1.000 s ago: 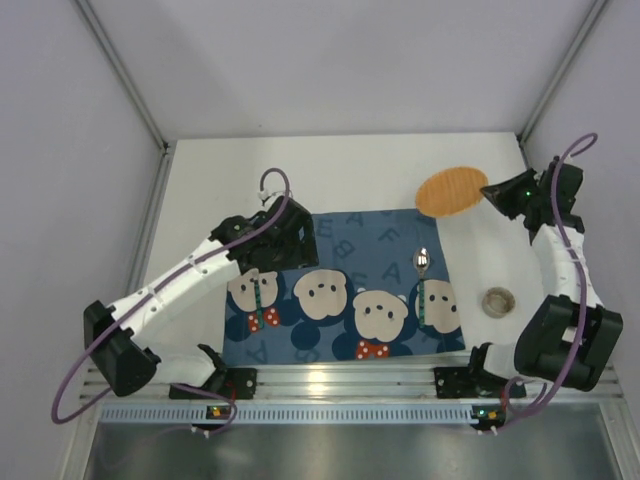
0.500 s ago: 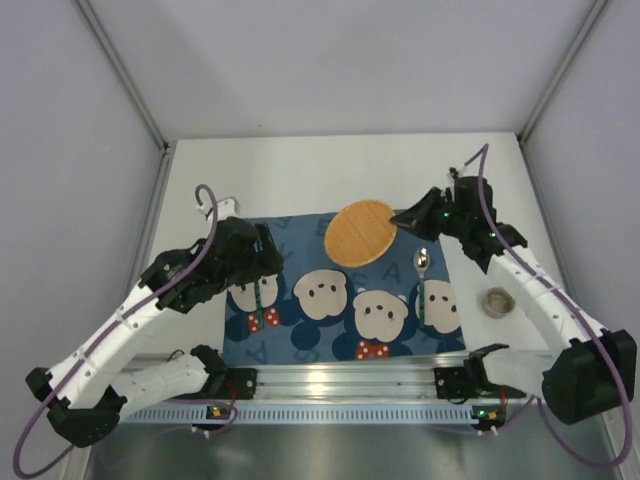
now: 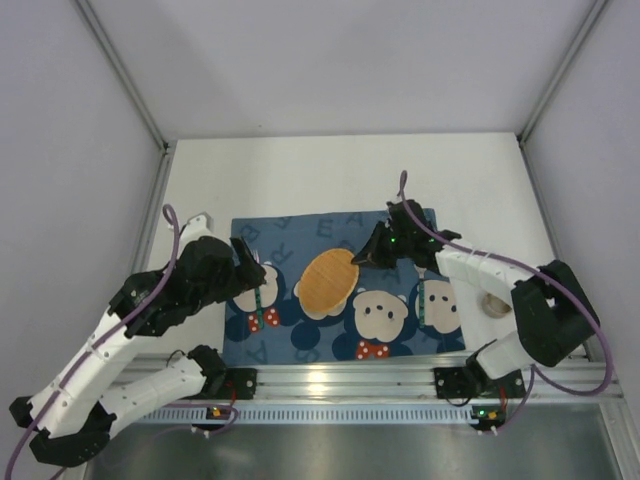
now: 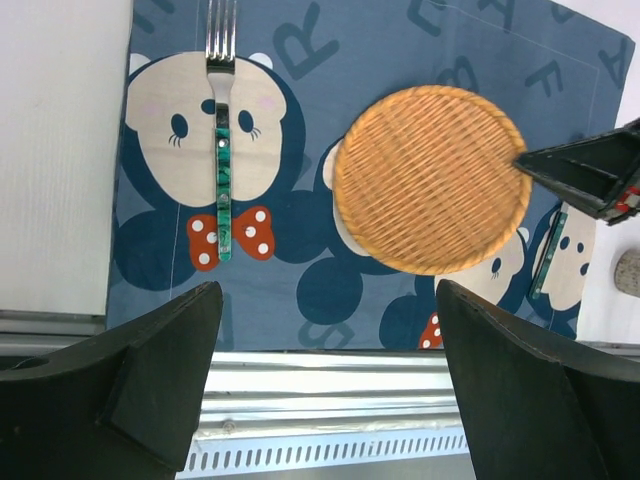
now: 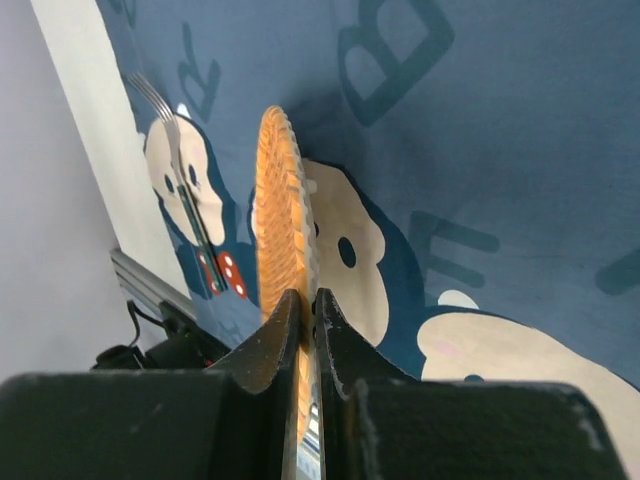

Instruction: Set the dinner table for one person

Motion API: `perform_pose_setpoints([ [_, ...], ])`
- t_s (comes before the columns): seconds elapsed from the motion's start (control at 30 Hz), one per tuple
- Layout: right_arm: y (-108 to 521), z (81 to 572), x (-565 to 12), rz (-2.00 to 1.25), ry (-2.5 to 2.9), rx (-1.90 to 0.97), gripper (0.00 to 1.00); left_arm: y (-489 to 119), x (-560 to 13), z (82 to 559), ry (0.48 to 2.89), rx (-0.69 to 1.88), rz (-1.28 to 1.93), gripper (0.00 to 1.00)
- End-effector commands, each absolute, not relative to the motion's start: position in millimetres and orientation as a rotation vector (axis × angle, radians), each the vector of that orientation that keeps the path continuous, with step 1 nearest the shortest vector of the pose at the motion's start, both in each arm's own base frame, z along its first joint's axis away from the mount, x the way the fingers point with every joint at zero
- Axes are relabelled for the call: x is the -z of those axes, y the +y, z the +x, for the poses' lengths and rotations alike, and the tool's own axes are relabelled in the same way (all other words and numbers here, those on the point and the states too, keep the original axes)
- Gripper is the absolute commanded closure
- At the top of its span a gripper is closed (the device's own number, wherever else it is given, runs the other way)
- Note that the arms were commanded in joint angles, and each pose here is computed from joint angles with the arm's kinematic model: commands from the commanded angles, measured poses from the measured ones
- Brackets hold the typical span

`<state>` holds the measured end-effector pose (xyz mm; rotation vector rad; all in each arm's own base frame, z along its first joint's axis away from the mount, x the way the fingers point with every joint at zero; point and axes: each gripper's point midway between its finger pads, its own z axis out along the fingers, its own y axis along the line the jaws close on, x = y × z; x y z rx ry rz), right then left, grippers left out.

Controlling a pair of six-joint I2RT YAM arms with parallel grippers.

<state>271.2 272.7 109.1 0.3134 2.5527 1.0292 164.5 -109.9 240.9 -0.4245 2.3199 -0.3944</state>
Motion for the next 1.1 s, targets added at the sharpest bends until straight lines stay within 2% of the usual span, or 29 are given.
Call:
perform_pose_setpoints([
  [0.0, 298, 280, -116, 0.229, 2.451, -1.145, 1.0, -100, -234, 157, 2.341, 0.352, -0.45, 0.07],
  [0.43, 259, 254, -21, 0.204, 2.627, -0.865, 1.0, -94, -228, 149, 2.362, 0.345, -0.468, 0.07],
  [0.7, 252, 266, -27, 0.144, 2.61, -0.763, 0.98, -98, -221, 151, 2.377, 0.338, -0.459, 0.07],
  [0.73, 251, 265, -30, 0.135, 2.614, -0.746, 0.86, -99, -220, 152, 2.377, 0.338, -0.459, 0.07],
  [0.8, 251, 277, -50, 0.109, 2.562, -0.731, 0.78, -100, -220, 153, 2.375, 0.338, -0.457, 0.07],
  [0.83, 251, 281, -60, 0.103, 2.548, -0.722, 0.65, -100, -219, 154, 2.375, 0.335, -0.458, 0.07],
  [0.9, 250, 288, -81, 0.082, 2.496, -0.71, 0.49, -101, -218, 156, 2.373, 0.334, -0.455, 0.07],
  [0.93, 247, 288, -87, 0.078, 2.495, -0.696, 0.36, -102, -217, 157, 2.375, 0.332, -0.453, 0.07],
  [1.03, 249, 295, -128, 0.038, 2.421, -0.715, 0.22, -104, -214, 160, 2.373, 0.327, -0.45, 0.07],
  [1.07, 249, 294, -145, 0.011, 2.386, -0.732, 0.21, -105, -213, 161, 2.373, 0.327, -0.45, 0.07],
])
